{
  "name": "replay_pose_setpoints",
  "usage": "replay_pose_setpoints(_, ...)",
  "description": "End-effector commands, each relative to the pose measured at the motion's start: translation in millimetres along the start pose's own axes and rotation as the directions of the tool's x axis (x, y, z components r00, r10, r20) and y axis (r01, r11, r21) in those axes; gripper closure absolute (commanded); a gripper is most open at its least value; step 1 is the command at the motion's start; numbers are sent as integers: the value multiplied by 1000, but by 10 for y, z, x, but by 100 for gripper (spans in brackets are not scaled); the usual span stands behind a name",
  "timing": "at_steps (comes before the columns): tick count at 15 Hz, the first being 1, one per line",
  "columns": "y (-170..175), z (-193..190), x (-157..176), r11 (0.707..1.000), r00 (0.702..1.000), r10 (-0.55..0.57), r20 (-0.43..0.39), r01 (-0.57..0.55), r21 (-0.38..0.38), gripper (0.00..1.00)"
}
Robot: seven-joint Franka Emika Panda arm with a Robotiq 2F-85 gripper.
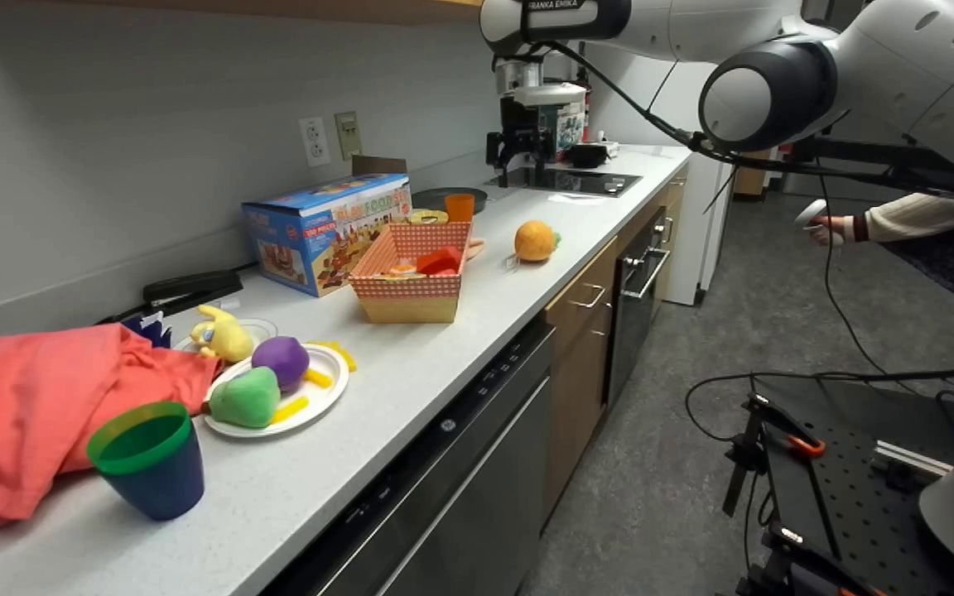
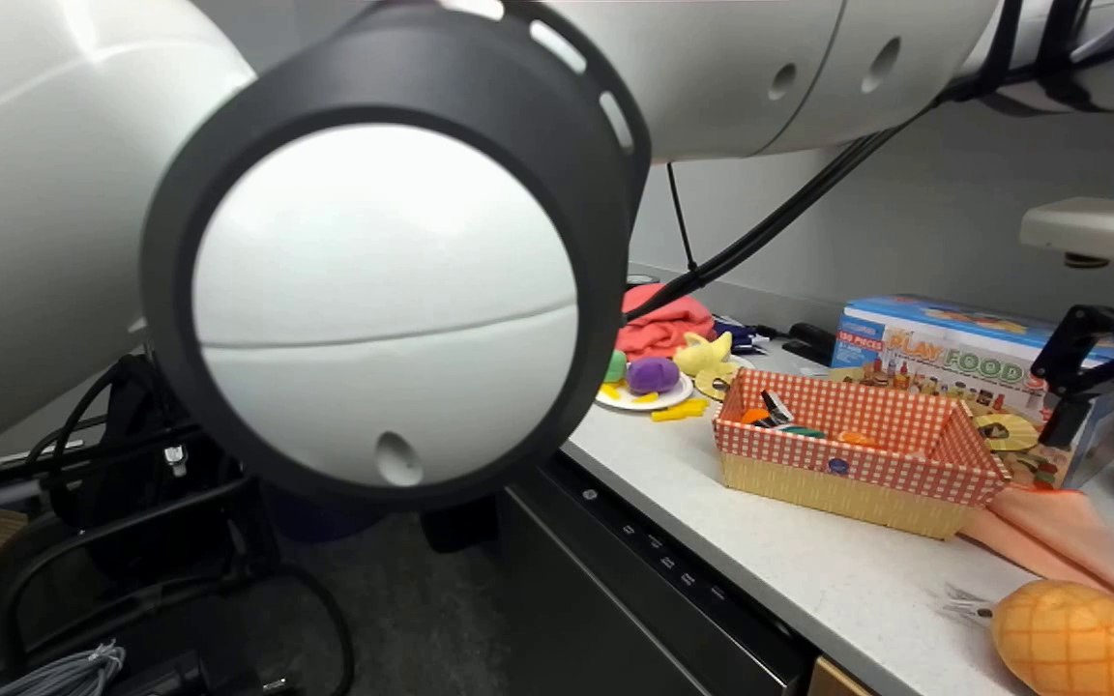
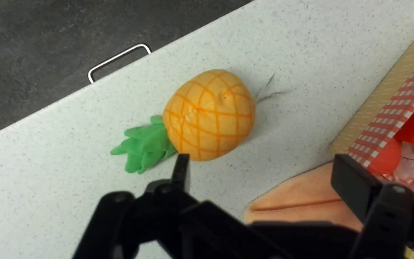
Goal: Pick the stuffed pineapple and put it on the counter
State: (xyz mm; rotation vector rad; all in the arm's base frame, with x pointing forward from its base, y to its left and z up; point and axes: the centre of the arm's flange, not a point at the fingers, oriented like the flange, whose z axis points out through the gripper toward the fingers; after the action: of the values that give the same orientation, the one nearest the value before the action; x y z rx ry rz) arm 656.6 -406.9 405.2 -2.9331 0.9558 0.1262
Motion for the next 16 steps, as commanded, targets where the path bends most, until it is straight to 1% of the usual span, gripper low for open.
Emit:
replay_pose_setpoints(1,-47,-197,369,1000,1000,8,5,-8,-11,0)
replay_pose_setpoints(5,-76,-223,403,1000,1000,-9,9,9,-3,0)
replay_pose_setpoints(11,-482,-310,271,994,994,-105,0,105,19,0)
replay_pose_setpoints(16,-718,-371,159,985,985,-172,-2,172,11,0)
